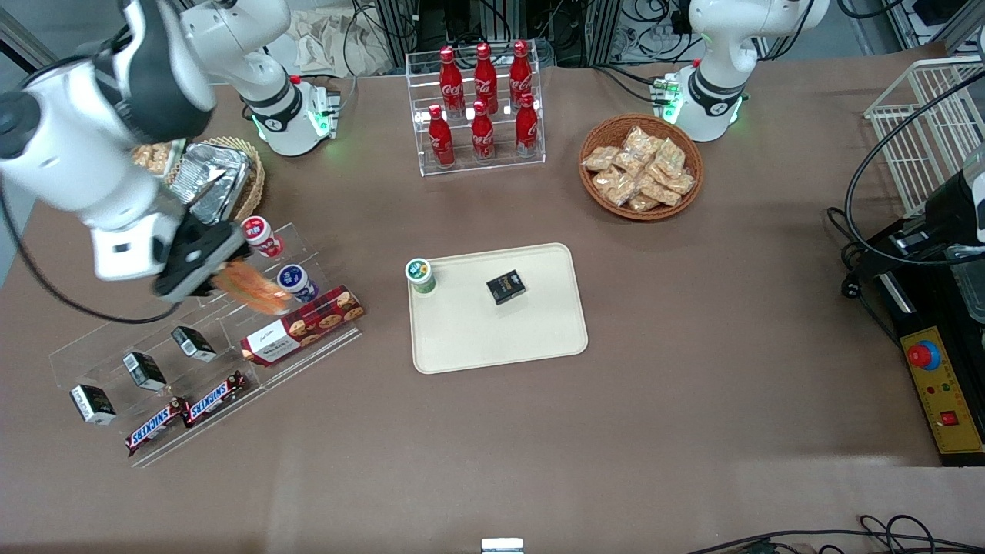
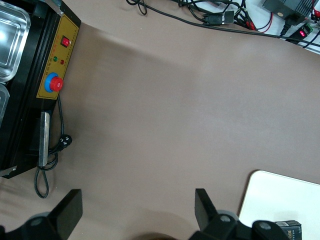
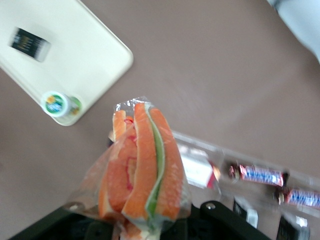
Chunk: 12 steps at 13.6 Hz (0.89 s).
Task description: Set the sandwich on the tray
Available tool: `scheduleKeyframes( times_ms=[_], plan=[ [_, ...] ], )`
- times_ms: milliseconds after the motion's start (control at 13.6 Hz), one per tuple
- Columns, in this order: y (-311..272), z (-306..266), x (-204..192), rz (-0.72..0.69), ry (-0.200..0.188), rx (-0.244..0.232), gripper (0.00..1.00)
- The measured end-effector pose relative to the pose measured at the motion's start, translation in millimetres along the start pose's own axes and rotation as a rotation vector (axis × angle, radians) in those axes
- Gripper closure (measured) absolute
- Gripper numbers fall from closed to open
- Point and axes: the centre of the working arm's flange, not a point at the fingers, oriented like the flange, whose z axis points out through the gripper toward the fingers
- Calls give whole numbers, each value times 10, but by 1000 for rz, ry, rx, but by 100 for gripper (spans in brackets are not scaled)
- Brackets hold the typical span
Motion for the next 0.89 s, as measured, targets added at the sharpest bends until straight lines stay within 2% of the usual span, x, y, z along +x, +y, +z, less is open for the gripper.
scheduleKeyframes(
  times_ms=[221,443,590,738,885],
  plan=[
    [-507,8,587,-126,7,-14,78],
    [-1062,470,1123,-256,-53,-31,78],
    [-1511,937,1452,-345,-71,-53,78],
    [-1919,1387,1699,-423,-68,-84,78],
    [-2200,1819,1910,-482,-48,-127,78]
  ],
)
